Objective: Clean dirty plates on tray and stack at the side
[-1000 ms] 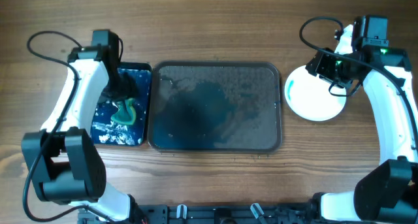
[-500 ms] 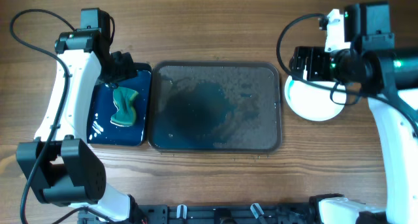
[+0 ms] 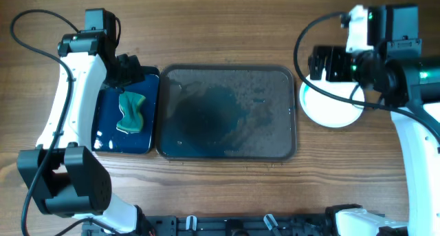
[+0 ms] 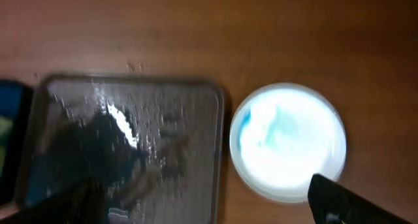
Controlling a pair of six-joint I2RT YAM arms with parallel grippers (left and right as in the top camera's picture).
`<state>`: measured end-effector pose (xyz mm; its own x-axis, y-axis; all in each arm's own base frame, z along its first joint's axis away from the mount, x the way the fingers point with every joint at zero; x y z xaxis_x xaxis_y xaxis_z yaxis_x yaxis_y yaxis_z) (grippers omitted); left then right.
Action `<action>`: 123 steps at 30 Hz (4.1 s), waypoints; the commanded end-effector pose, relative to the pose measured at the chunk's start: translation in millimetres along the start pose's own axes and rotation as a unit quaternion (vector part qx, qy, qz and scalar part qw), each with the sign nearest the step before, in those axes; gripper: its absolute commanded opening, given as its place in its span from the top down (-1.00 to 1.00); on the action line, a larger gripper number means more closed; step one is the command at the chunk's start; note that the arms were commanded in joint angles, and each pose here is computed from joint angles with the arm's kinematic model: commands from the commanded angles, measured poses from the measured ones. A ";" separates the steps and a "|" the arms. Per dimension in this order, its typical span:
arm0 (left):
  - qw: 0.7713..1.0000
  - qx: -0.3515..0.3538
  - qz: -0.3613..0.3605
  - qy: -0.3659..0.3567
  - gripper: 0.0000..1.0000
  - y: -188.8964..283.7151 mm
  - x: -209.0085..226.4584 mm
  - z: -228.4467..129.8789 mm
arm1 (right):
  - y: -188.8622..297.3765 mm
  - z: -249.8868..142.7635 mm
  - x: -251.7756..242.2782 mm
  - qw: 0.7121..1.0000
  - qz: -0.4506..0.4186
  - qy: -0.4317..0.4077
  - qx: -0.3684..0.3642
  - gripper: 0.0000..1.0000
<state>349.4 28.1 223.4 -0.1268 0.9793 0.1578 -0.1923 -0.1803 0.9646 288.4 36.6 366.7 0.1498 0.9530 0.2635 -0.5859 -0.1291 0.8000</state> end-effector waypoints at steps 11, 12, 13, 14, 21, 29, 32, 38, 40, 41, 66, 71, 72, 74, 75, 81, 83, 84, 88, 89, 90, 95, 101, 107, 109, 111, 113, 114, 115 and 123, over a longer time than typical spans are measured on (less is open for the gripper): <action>1.000 -0.011 -0.005 0.002 -1.00 5.7 0.7 2.0 | -9.3 -92.2 -30.1 0.933 0.099 0.115 -0.327 -1.00; 1.000 -0.011 -0.005 0.002 -1.00 5.7 0.7 2.0 | -13.7 -103.8 -35.1 0.927 0.104 0.115 -0.343 -0.99; 1.000 -0.011 -0.005 0.002 -1.00 5.7 0.7 2.0 | -18.9 -115.7 -40.3 0.921 0.109 0.115 -0.357 -0.99; 1.000 -0.011 -0.005 0.002 -1.00 5.7 0.7 2.0 | -27.4 -133.2 -47.2 0.913 0.118 0.115 -0.374 -0.99; 1.000 -0.011 -0.005 0.002 -1.00 5.7 0.7 2.0 | -58.3 -186.8 -68.6 0.881 0.154 0.110 -0.434 -0.99; 1.000 -0.011 -0.005 0.002 -1.00 5.7 0.7 2.0 | -77.0 -210.8 -73.8 0.890 0.174 0.124 -0.402 -0.99; 1.000 -0.011 -0.005 0.002 -1.00 5.7 0.7 2.0 | -71.8 -209.9 -72.7 0.882 0.181 0.126 -0.417 -0.99; 1.000 -0.011 -0.005 0.002 -1.00 5.7 0.7 2.0 | -72.2 -210.0 -72.7 0.882 0.181 0.126 -0.416 -1.00; 1.000 -0.011 -0.005 0.002 -1.00 5.7 0.7 2.0 | -72.2 -210.0 -72.7 0.882 0.181 0.126 -0.416 -0.99; 1.000 -0.011 -0.005 0.002 -1.00 5.7 0.7 2.0 | -72.2 -210.0 -72.7 0.882 0.181 0.126 -0.416 -1.00; 0.948 -0.304 -0.089 0.025 -1.00 76.6 -1.3 7.5 | -73.4 -210.2 -72.9 0.884 0.180 0.126 -0.412 -1.00; 0.903 -0.425 -0.071 0.003 -1.00 78.6 5.4 -64.1 | -73.4 -210.2 -72.9 0.884 0.180 0.126 -0.412 -0.99; 0.894 -0.443 -0.070 0.006 -1.00 75.7 6.0 -78.3 | -73.4 -210.2 -72.9 0.884 0.180 0.126 -0.412 -0.99; 0.877 -0.476 -0.068 0.011 -1.00 69.7 6.8 -104.5 | -73.4 -210.2 -72.9 0.884 0.180 0.126 -0.412 -0.99; 0.866 -0.496 -0.067 0.014 -1.00 65.8 6.8 -119.0 | -73.4 -210.2 -72.9 0.884 0.180 0.126 -0.412 -0.99; 0.825 -0.562 -0.064 0.022 -1.00 28.9 3.2 -175.5 | -73.4 -210.2 -72.9 0.884 0.180 0.126 -0.412 -0.99; 0.821 -0.566 -0.064 0.022 -1.00 16.3 1.4 -184.2 | -73.4 -210.2 -72.9 0.884 0.180 0.126 -0.412 -0.99; 0.819 -0.571 -0.059 0.015 -1.00 8.2 0.1 -188.9 | -73.4 -210.2 -72.9 0.884 0.180 0.126 -0.412 -1.00; 0.813 -0.580 -0.047 0.001 -1.00 -5.5 -1.8 -195.9 | -73.4 -210.2 -72.9 0.884 0.180 0.126 -0.412 -0.99; 0.811 -0.584 -0.043 -0.005 -1.00 -7.0 -2.1 -197.1 | -73.5 -210.2 -72.9 0.884 0.180 0.126 -0.412 -1.00; 0.808 -0.588 -0.041 -0.006 -1.00 -7.5 -2.1 -197.9 | -73.5 -210.2 -72.9 0.885 0.180 0.126 -0.412 -0.99; 0.800 -0.599 -0.038 -0.004 -1.00 -13.8 -2.7 -201.4 | -73.5 -210.2 -72.9 0.885 0.180 0.126 -0.412 -1.00; 0.778 -0.628 -0.036 0.001 -1.00 -6.8 -1.7 -199.8 | -73.5 -210.2 -72.9 0.885 0.180 0.126 -0.412 -0.99; 0.796 -0.603 -0.047 -0.010 -1.00 -16.4 -5.1 -202.5 | -73.5 -210.2 -72.9 0.885 0.180 0.126 -0.412 -0.99; 0.796 -0.603 -0.047 -0.010 -1.00 -16.3 -5.1 -202.4 | -73.5 -210.2 -72.9 0.885 0.180 0.126 -0.412 -1.00; 0.797 -0.602 -0.047 -0.010 -1.00 -16.6 -5.1 -202.3 | -73.5 -210.2 -72.9 0.884 0.180 0.126 -0.412 -0.99; 0.797 -0.602 -0.047 -0.010 -1.00 -16.6 -5.1 -202.3 | -73.5 -210.2 -72.9 0.885 0.180 0.126 -0.412 -0.99; 0.797 -0.602 -0.047 -0.010 -1.00 -16.6 -5.1 -202.3 | -73.5 -210.2 -72.9 0.885 0.180 0.126 -0.412 -1.00; 0.797 -0.602 -0.047 -0.010 -1.00 -16.6 -5.1 -202.3 | -73.5 -210.2 -72.9 0.885 0.180 0.126 -0.412 -0.99; 0.797 -0.602 -0.047 -0.010 -1.00 -16.6 -5.1 -202.3 | -73.5 -210.2 -72.9 0.885 0.180 0.126 -0.412 -1.00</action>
<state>156.3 8.2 164.8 -0.0568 0.9943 0.0897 -0.9952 -0.0636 0.0741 154.0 32.3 174.5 -0.2633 0.9429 0.2041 -0.9628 -0.2701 0.0059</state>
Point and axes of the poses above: each gripper's point midway between its finger pads, its own y axis back along the fingers, its own x axis along the line the jaws close on, z = x × y, the point moved 9 cm from there along y, back along the fingers, and after that the axes turned 15 degrees about -y, right-handed, at the moved point
